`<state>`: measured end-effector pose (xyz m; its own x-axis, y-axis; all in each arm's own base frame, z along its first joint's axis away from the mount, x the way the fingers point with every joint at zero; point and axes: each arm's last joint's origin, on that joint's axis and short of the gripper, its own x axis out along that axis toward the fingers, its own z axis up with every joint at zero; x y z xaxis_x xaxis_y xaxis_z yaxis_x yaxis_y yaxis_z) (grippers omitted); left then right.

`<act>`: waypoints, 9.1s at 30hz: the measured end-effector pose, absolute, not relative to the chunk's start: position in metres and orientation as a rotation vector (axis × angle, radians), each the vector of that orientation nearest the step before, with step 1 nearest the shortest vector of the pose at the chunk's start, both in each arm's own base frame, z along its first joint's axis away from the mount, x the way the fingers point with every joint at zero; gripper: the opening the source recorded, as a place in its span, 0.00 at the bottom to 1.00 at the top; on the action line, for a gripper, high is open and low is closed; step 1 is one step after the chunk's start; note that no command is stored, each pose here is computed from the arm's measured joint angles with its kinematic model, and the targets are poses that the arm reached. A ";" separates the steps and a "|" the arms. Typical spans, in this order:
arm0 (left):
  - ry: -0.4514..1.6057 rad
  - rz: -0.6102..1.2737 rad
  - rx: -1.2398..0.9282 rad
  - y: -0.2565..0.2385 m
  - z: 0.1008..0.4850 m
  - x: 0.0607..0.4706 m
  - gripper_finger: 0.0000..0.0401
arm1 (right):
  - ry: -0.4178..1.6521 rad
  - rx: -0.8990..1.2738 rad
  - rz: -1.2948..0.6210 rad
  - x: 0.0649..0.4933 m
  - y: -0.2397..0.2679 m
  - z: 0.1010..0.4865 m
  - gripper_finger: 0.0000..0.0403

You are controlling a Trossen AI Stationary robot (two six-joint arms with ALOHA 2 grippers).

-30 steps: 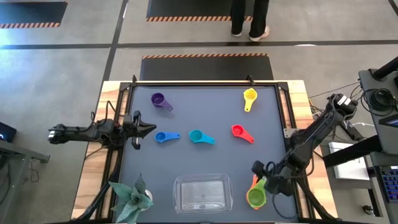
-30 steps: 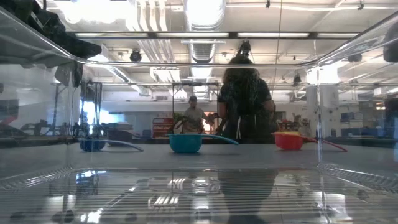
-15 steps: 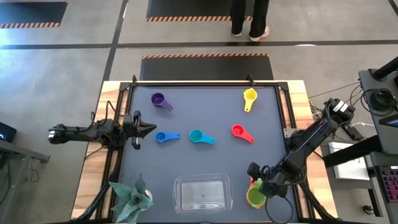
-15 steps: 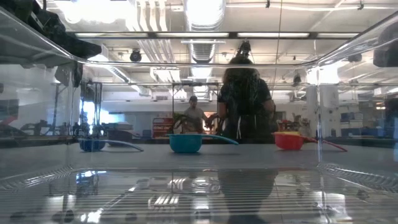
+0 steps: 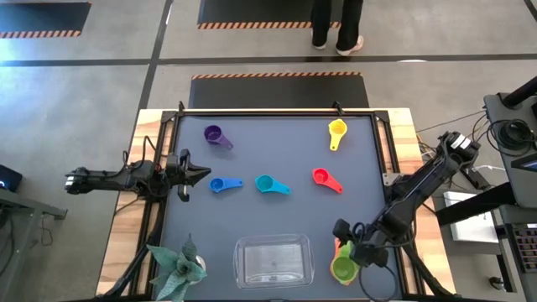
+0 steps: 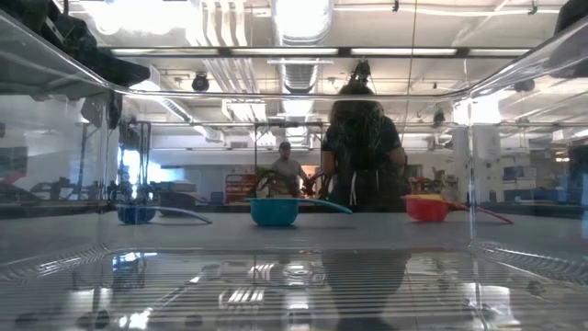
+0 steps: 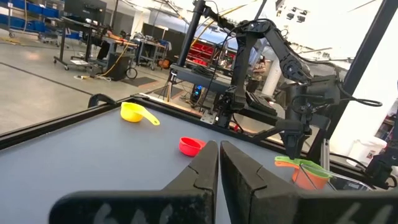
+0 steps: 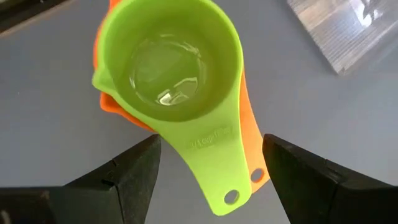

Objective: Nest measuring cups in basket
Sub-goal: Stack the green measuring cup on top of the orange measuring cup, then stack the purple measuring cup on top of the green measuring cup

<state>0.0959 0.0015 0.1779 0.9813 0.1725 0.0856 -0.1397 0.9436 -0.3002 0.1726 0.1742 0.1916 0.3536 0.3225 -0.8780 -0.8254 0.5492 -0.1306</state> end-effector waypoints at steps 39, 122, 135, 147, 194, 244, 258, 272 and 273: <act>-0.111 0.159 -0.298 0.001 0.178 0.096 0.00 | 0.972 -0.729 0.961 0.210 0.172 0.173 0.81; -0.112 0.159 -0.298 0.001 0.178 0.096 0.00 | 1.308 -0.152 0.134 0.196 0.069 0.193 0.36; -0.111 0.159 -0.298 0.001 0.178 0.096 0.00 | 1.253 -0.086 0.147 0.192 0.068 0.204 0.60; -0.111 0.159 -0.298 0.001 0.178 0.096 0.00 | 1.015 0.002 0.191 0.211 0.073 0.235 0.62; -0.122 0.232 -0.300 0.004 0.178 0.095 0.00 | 0.468 0.134 -0.015 0.273 -0.023 0.294 0.54; 0.009 0.769 -0.442 0.017 0.305 0.061 0.00 | 0.213 0.425 -0.231 0.371 -0.078 0.346 0.54; 0.322 0.881 -0.304 0.018 0.401 0.081 0.00 | 0.226 0.382 -0.230 0.368 -0.078 0.348 0.54; 0.352 0.875 -0.185 0.020 0.478 0.125 0.00 | 0.333 0.355 -0.239 0.347 -0.073 0.355 0.54; 0.384 0.892 -0.172 0.022 0.477 0.130 0.00 | 0.326 0.350 -0.237 0.345 -0.073 0.357 0.54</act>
<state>0.1296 0.0220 0.4766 0.5653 0.7242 -0.3950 -0.7849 0.6195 0.0125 0.3454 -0.0728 0.3574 0.9207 -0.1699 -0.3515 0.2814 0.9128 0.2959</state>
